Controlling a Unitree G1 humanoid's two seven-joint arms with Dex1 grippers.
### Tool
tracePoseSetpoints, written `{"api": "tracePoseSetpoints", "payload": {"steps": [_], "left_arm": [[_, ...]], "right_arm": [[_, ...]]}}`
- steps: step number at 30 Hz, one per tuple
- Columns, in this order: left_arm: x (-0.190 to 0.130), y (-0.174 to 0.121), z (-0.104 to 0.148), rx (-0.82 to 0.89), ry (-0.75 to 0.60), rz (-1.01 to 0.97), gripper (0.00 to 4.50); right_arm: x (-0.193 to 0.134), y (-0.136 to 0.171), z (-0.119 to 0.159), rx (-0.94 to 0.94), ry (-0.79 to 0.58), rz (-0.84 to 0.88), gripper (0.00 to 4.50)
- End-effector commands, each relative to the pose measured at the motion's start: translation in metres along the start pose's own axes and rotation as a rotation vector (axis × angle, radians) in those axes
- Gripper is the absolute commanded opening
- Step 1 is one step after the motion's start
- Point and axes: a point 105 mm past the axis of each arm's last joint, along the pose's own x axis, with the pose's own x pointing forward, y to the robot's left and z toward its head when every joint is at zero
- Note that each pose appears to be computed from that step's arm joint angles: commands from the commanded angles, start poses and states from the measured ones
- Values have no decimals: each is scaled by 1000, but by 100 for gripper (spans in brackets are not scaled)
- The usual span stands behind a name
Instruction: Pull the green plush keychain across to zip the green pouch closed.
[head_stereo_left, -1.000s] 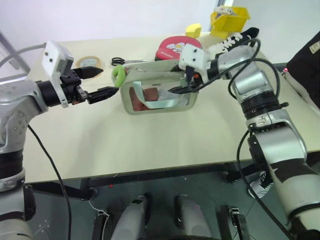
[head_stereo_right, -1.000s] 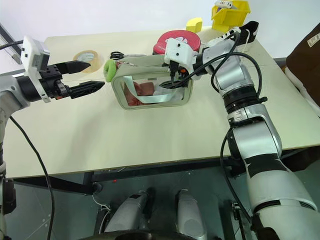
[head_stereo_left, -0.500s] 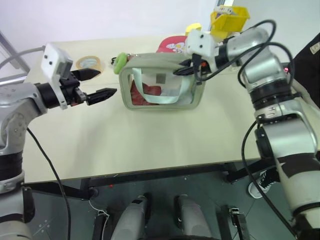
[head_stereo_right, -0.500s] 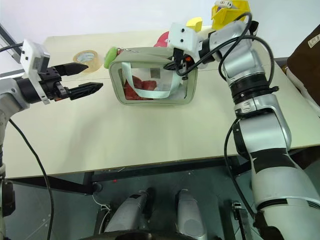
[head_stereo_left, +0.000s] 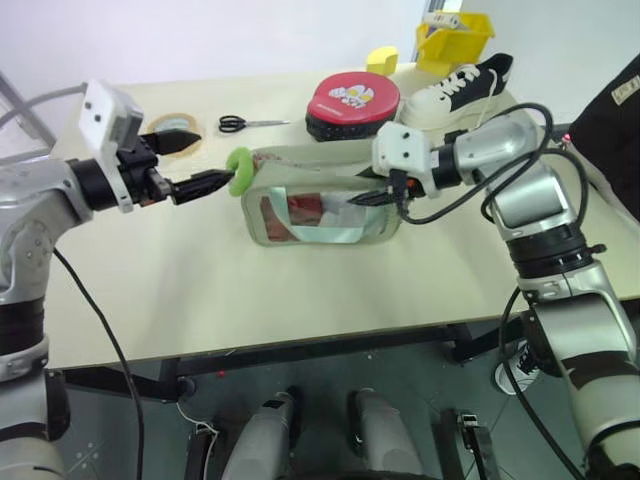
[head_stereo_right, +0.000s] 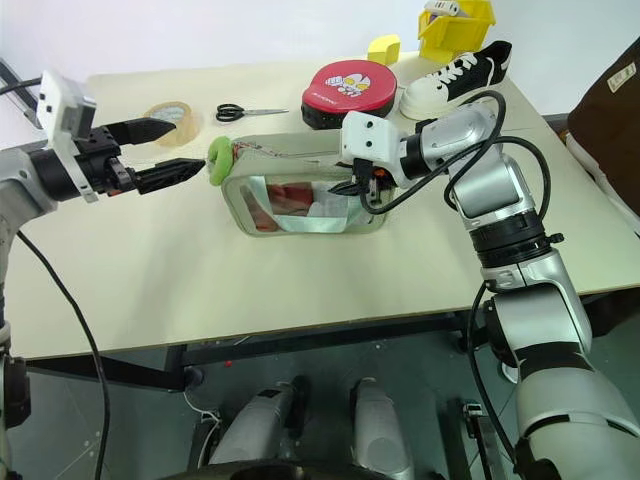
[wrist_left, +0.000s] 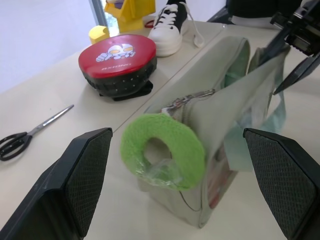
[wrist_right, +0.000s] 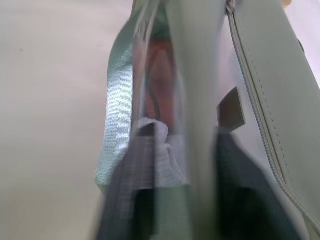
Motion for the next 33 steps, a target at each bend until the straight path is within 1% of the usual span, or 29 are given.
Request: {"api": "tracePoseSetpoints", "payload": {"steps": [1, 5, 8, 12, 16, 18, 19, 22, 23, 24, 25, 29, 33], "left_arm": [[-3, 3, 10, 43, -9, 9, 450], [-5, 0, 1, 43, 36, -7, 450], [-4, 2, -1, 42, 43, -5, 450], [4, -2, -6, 50, 57, -35, 450], [10, -3, -8, 51, 52, -52, 450], [11, -3, -11, 56, 60, -59, 450], [11, -3, -13, 56, 63, -62, 450], [14, -4, -19, 58, 70, -76, 450], [16, -5, -20, 52, 68, -83, 450], [18, -6, -22, 48, 66, -88, 450], [20, -6, -24, 48, 66, -89, 450], [27, -4, -29, 27, 52, -75, 450], [37, -1, -35, 23, 40, -52, 450]], "right_arm": [[-23, -14, 20, -50, -33, -70, 366], [-47, -13, 20, -16, -29, -117, 366], [-53, -7, 18, 13, -22, -121, 366], [-53, -1, -4, 55, 31, -138, 366], [-50, -1, -22, 85, 57, -163, 366], [-49, -2, -26, 87, 59, -172, 312], [-48, -3, -27, 89, 58, -175, 272], [-46, -4, -28, 82, 54, -183, 119], [-44, -4, -28, 78, 49, -186, 59], [-43, -5, -27, 71, 42, -191, 15], [-42, -4, -26, 57, 41, -188, 3], [-40, -3, -18, 51, -3, -177, 3], [-39, -1, -17, 45, -11, -164, 3]]}}
